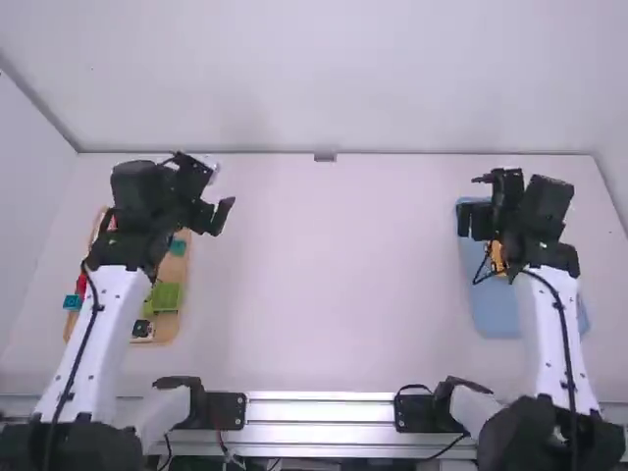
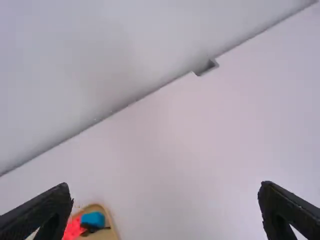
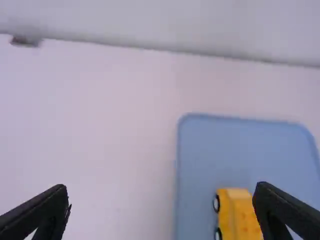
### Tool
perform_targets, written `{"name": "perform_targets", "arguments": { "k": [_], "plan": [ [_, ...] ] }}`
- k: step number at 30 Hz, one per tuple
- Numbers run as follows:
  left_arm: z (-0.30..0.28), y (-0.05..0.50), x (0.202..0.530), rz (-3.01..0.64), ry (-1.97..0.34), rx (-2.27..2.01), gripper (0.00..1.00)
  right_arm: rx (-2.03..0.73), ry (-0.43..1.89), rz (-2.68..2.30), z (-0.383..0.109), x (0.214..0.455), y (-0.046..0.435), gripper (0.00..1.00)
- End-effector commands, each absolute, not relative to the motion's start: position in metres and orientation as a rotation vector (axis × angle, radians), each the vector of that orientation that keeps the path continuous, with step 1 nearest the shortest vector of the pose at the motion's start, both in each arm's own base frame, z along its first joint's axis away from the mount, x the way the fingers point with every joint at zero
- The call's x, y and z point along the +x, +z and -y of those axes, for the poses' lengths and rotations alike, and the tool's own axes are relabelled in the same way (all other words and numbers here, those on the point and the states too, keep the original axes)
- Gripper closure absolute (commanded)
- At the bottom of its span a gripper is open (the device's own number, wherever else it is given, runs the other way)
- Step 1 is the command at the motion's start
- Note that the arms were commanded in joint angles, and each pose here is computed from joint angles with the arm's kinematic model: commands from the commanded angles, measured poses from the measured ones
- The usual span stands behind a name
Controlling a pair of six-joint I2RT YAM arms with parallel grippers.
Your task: Assemble lego blocks to make yellow taxi
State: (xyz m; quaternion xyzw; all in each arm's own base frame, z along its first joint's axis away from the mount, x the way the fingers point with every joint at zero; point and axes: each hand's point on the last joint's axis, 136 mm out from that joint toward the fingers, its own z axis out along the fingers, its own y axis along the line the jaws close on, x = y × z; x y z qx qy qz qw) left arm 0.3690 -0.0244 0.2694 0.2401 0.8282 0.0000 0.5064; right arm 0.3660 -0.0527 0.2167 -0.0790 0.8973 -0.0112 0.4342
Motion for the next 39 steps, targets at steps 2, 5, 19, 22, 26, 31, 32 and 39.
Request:
{"name": "perform_targets", "arguments": {
  "k": [2,5,19,22,26,31,32,39],
  "plan": [
    [0.031,0.28,0.362,-1.96,0.01,0.552,0.05,-0.194,-0.045,-2.183,0.042,0.364,0.231,0.05],
    [0.038,0.283,0.358,-1.936,0.011,0.529,0.08,-0.177,-0.053,-2.155,0.034,0.362,0.234,0.09],
    [0.0,0.3,0.328,-1.762,0.097,0.118,0.34,-0.011,0.015,-1.918,-0.003,0.336,0.253,0.34],
    [0.0,0.293,0.316,-1.743,0.049,0.058,0.4,-0.011,0.015,-1.852,-0.003,0.328,0.257,0.41],
    [0.0,0.272,0.299,-1.743,0.0,0.0,0.51,-0.011,0.015,-1.845,-0.003,0.31,0.239,0.51],
    [0.0,0.251,0.285,-1.743,0.0,0.0,0.6,-0.011,0.015,-1.845,-0.003,0.294,0.219,0.6],
    [0.0,0.247,0.282,-1.743,0.0,0.0,0.62,-0.011,0.015,-1.845,-0.003,0.291,0.215,0.62],
    [0.0,0.209,0.264,-1.743,0.0,0.0,0.78,-0.011,0.015,-1.845,-0.003,0.27,0.178,0.78]
  ]
}}
